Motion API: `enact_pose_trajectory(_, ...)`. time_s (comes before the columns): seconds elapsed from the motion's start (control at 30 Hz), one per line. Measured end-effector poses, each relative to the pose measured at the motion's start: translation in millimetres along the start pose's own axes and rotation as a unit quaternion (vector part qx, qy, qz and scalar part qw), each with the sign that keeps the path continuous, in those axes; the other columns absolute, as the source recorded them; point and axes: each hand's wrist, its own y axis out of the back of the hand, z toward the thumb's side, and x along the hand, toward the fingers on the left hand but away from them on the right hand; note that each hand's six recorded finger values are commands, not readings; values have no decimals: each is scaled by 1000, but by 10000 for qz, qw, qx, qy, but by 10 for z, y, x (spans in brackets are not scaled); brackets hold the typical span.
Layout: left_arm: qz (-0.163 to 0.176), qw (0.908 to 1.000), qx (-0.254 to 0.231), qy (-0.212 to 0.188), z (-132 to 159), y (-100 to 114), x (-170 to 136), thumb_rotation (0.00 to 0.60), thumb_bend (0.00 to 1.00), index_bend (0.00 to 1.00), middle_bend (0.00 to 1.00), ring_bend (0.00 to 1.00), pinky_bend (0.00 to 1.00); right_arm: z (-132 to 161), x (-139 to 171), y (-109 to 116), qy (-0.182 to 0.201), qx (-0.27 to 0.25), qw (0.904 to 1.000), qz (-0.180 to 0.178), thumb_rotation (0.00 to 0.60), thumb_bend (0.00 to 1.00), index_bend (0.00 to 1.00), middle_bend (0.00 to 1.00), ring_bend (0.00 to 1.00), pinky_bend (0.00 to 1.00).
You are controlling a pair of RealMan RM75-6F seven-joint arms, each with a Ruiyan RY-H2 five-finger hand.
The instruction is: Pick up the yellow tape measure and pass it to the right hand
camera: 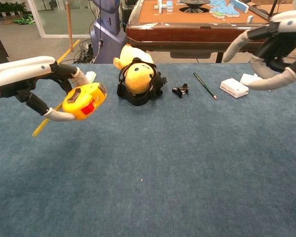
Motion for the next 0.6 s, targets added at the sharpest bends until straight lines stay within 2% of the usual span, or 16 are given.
enact_pose_trajectory(0.1, -3, 10000, 37, -13, 82, 13, 61, 600, 201, 493, 493, 367, 240, 101, -182, -19, 146, -65, 9996, 211, 600, 359, 309, 769, 874, 749)
enact_pose_trajectory(0.17, -9, 10000, 48, -6, 126, 13, 100, 600, 202, 493, 493, 367, 240, 150, -284, -12, 187, -120, 9993, 302, 600, 359, 343, 721, 818, 702)
enact_pose_trajectory(0.23, -30, 10000, 20, 11, 155, 5, 126, 600, 202, 493, 493, 367, 240, 182, -359, 5, 198, -175, 9990, 347, 600, 359, 372, 571, 620, 524)
enact_pose_trajectory(0.3, -59, 10000, -29, 39, 178, -5, 149, 600, 202, 493, 493, 367, 240, 223, -438, 25, 208, -242, 9988, 373, 600, 359, 393, 319, 259, 235)
enact_pose_trajectory(0.33, -70, 9999, -46, 55, 184, -9, 157, 600, 202, 493, 493, 367, 240, 244, -473, 33, 218, -269, 9987, 375, 600, 359, 403, 231, 141, 135)
enact_pose_trajectory(0.4, -88, 9999, -90, 99, 190, -16, 170, 600, 202, 494, 493, 365, 240, 309, -555, 43, 269, -329, 9985, 354, 600, 359, 408, 129, 36, 29)
enact_pose_trajectory(0.6, -94, 9991, -314, 277, 191, -9, 203, 600, 202, 496, 493, 363, 240, 499, -765, 39, 437, -375, 9979, 285, 600, 359, 414, 14, 0, 0)
